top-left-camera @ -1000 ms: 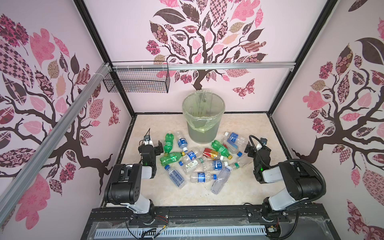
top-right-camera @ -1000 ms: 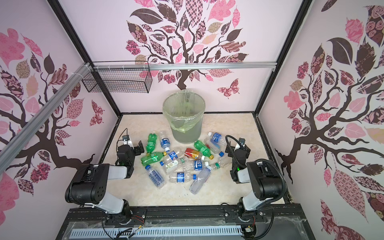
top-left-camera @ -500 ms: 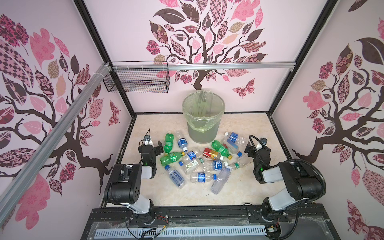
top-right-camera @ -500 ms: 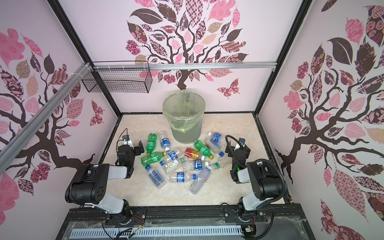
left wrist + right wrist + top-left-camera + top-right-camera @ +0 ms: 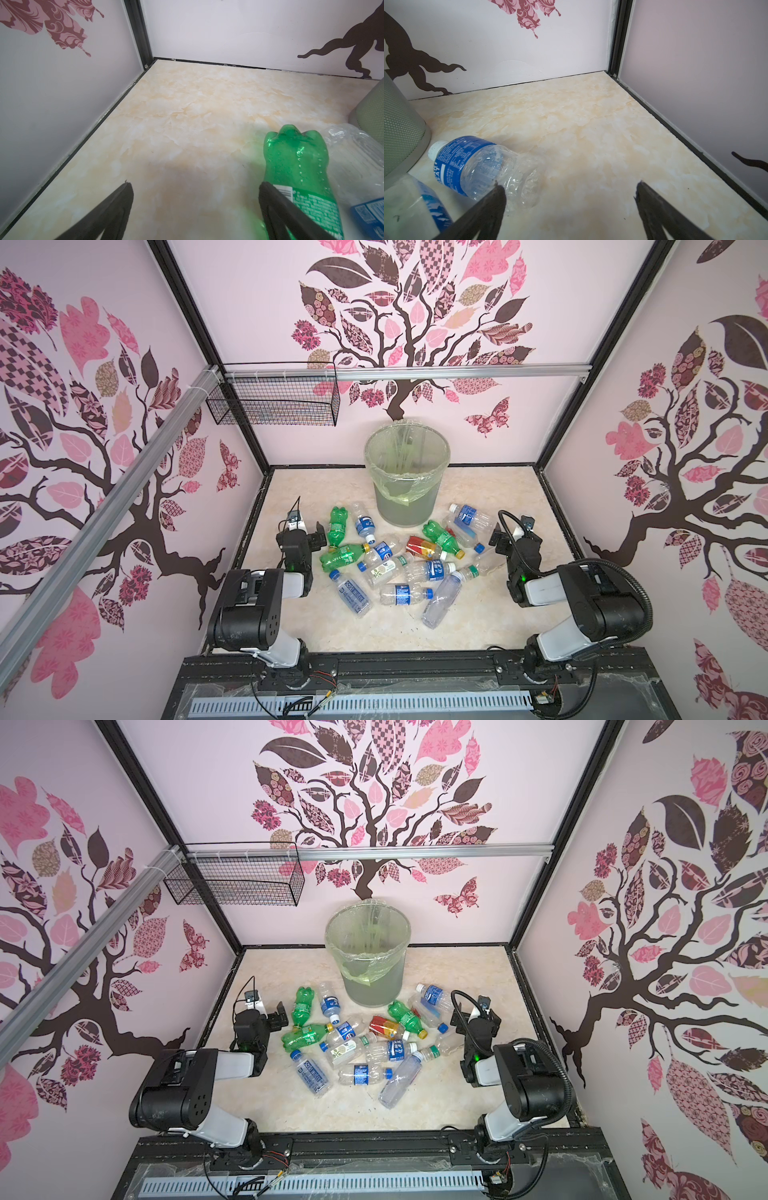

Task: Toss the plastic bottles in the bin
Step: 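Reach the right gripper to the clear square plastic bottle and grasp it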

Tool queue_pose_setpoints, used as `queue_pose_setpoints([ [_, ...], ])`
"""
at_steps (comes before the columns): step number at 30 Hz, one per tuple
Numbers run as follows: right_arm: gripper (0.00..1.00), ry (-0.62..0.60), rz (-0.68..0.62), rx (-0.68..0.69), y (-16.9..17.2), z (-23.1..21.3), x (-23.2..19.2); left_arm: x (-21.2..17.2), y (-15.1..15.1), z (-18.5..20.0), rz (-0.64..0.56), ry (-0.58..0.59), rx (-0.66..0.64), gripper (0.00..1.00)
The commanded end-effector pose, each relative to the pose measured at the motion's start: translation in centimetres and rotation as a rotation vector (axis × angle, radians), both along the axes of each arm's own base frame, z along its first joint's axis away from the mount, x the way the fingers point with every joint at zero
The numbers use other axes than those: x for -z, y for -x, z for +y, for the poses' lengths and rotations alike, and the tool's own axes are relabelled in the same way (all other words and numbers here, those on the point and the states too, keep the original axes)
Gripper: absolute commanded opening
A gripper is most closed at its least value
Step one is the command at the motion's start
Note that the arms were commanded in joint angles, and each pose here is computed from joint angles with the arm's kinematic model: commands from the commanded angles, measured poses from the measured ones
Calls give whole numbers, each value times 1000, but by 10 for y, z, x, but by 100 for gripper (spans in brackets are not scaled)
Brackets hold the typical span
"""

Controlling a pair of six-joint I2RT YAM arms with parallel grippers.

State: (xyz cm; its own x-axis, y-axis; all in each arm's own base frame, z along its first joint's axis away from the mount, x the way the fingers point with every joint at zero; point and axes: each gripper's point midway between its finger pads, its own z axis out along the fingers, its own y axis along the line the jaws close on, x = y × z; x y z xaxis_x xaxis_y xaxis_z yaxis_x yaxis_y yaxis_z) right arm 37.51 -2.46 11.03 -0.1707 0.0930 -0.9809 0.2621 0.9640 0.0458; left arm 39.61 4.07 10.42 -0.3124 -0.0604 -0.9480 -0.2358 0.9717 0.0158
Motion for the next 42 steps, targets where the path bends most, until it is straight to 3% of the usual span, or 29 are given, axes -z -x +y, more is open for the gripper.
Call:
queue_pose_setpoints([
  [1, 100, 3, -65, 43, 1, -4, -24, -18, 2, 1, -9, 3, -18, 98],
  [5, 100, -58, 35, 126, -4, -14, -41, -36, 7, 2, -4, -17, -59, 98],
  [10, 100, -237, 195, 254, 13, -21, -51, -68, 18, 1, 31, -34, -141, 97],
  [15, 100, -397, 328, 200, 38, 0, -43, -84, 37, 0, 80, 26, -166, 94],
  [20, 100, -538, 384, 179, 64, 14, -27, -97, 54, -6, 18, 58, -147, 94],
  [28, 99, -627, 506, 128, 84, 33, 6, -133, 55, -45, 20, 133, -32, 94],
  [37, 96, -642, 584, 61, 78, 48, 34, -167, 72, -58, 83, 172, 51, 94],
  [42, 94, -670, 650, 9, 73, 62, 48, -184, 90, -64, 58, 189, 114, 95],
])
